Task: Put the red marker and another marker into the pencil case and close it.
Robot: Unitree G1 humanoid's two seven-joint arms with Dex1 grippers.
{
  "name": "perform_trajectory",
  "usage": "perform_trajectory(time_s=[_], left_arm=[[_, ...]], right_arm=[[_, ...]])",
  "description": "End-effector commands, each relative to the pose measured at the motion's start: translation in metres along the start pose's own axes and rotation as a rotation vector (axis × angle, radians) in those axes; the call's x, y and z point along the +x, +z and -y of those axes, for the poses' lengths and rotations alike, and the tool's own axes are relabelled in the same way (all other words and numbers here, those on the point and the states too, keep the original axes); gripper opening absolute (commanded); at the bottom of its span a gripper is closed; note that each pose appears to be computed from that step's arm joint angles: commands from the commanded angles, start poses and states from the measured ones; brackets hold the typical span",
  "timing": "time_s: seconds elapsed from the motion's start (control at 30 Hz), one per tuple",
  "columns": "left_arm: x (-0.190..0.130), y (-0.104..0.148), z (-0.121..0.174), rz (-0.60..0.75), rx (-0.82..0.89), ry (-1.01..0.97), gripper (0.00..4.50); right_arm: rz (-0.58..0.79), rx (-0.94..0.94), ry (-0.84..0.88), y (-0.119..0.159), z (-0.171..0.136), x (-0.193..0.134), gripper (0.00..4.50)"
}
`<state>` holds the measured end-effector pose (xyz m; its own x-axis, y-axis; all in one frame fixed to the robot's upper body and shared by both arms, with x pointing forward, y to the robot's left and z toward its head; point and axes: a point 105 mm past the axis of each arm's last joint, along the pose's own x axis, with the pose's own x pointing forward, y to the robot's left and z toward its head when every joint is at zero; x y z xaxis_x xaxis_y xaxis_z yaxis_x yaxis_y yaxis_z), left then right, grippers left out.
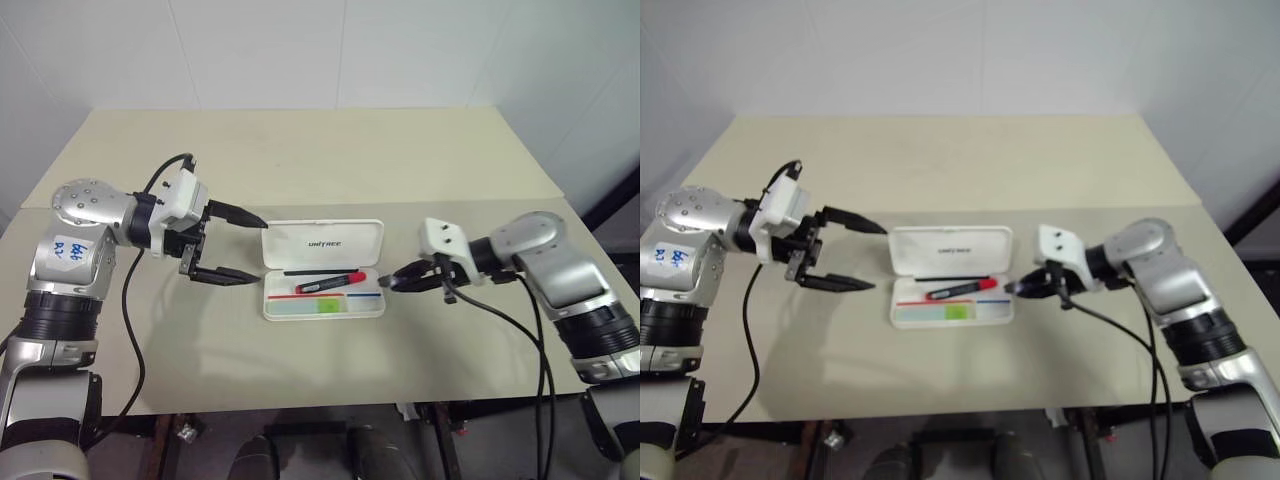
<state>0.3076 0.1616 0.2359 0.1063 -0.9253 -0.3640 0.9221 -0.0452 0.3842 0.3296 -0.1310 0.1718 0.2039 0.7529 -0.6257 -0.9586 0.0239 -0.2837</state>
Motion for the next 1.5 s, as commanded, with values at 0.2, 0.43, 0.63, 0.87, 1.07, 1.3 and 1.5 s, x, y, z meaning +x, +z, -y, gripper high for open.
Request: perform_trajectory(time_s=[0.2,0.43,0.63,0.87,1.07,1.3,1.5], left_arm=[[0.002,0.002,0.013,0.006,0.008,0.014,4.5],[0.004,0.001,0.016,0.014,-0.011,0.038,4.5],[0.006,0.002,0.014,0.02,-0.01,0.045,4.5],[0.007,0.003,0.011,0.023,-0.006,0.049,4.5],[0.008,0.003,0.01,0.026,-0.003,0.052,4.5],[0.008,0.003,0.009,0.026,0.001,0.056,4.5],[0.002,0.002,0.008,0.032,-0.006,0.078,4.5]], right_arm=[[-0.018,-0.048,0.048,0.005,0.002,0.016,0.35],[-0.036,-0.025,0.084,-0.002,-0.003,0.024,0.35],[-0.026,-0.009,0.095,0.0,-0.005,0.03,0.35],[-0.006,-0.005,0.102,0.008,-0.007,0.032,0.35],[-0.004,-0.004,0.096,0.009,-0.006,0.033,2.67],[0.088,-0.05,0.045,0.029,0.001,0.022,4.47],[0.363,-0.109,0.008,0.058,-0.007,-0.013,4.47]])
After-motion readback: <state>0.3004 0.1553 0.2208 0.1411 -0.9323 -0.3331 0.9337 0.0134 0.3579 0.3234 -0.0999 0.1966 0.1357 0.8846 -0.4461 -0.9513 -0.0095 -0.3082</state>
